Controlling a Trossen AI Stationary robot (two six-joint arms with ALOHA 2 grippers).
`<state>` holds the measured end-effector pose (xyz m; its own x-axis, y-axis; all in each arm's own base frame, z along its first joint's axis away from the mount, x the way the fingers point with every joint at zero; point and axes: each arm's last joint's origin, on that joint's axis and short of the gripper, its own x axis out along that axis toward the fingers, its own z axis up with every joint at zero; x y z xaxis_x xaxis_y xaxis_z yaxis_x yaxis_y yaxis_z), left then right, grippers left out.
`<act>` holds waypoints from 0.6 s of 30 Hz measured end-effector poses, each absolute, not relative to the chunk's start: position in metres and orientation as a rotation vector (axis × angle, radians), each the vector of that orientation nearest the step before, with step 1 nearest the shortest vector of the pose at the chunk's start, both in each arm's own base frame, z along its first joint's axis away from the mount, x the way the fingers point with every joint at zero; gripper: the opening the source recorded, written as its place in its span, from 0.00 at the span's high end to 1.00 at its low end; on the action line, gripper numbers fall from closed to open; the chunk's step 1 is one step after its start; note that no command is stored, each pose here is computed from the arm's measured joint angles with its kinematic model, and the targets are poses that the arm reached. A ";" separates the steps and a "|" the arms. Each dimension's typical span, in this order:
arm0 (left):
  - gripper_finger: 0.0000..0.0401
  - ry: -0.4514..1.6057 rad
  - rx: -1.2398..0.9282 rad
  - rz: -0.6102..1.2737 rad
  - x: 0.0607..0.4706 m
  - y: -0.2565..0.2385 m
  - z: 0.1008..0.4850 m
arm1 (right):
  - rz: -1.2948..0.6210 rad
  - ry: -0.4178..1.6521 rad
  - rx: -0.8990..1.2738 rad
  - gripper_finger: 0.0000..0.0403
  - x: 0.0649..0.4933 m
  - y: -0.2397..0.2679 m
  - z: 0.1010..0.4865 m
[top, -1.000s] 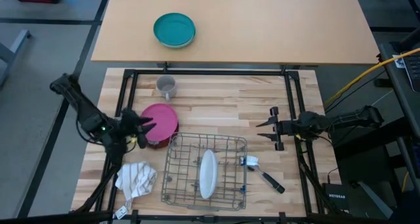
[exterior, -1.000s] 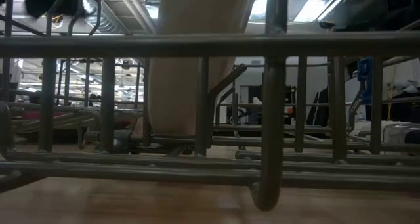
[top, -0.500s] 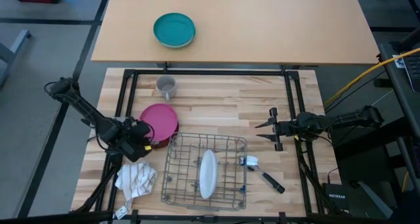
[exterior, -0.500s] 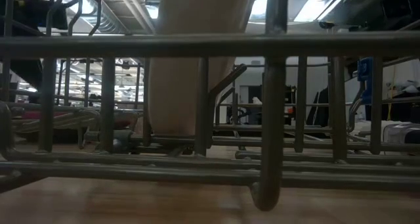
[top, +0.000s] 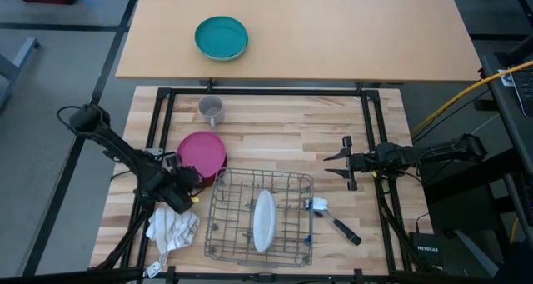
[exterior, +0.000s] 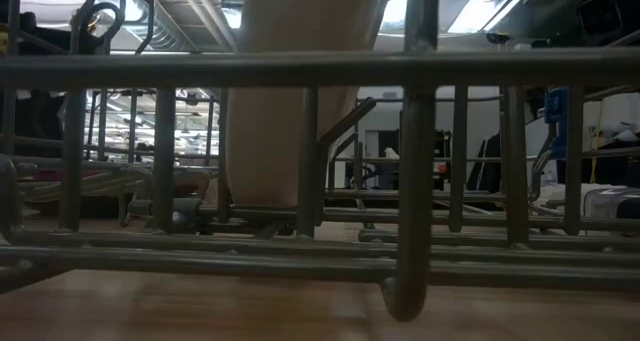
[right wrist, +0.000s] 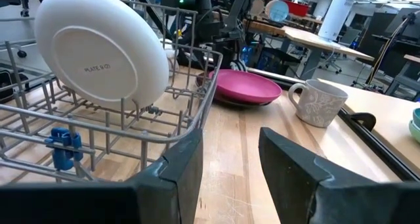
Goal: Sort dishes
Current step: Put the pink plate into the dish rack
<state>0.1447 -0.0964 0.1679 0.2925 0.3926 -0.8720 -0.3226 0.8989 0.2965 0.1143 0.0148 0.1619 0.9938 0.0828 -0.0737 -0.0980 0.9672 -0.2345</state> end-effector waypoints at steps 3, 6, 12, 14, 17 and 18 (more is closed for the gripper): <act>0.69 1.189 0.096 0.460 0.147 -0.098 0.166 | 0.092 0.063 -0.240 0.62 0.114 0.015 0.162; 0.69 1.203 0.112 0.465 0.148 -0.097 0.164 | 0.092 0.065 -0.240 0.62 0.114 0.015 0.162; 0.69 1.226 0.130 0.482 0.153 -0.091 0.162 | 0.092 0.066 -0.240 0.62 0.114 0.015 0.162; 0.69 1.231 0.131 0.489 0.154 -0.088 0.162 | 0.092 0.066 -0.240 0.62 0.114 0.015 0.162; 0.69 1.242 0.131 0.492 0.156 -0.084 0.162 | 0.092 0.066 -0.240 0.62 0.114 0.015 0.162; 0.69 1.246 0.127 0.491 0.157 -0.083 0.162 | 0.092 0.066 -0.240 0.62 0.114 0.015 0.162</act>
<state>0.1573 -0.0832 0.1618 0.2304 0.4235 -0.8761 -0.2881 0.8896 0.3543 0.1142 0.0148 0.1617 0.9936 0.0826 -0.0765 -0.0985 0.9671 -0.2346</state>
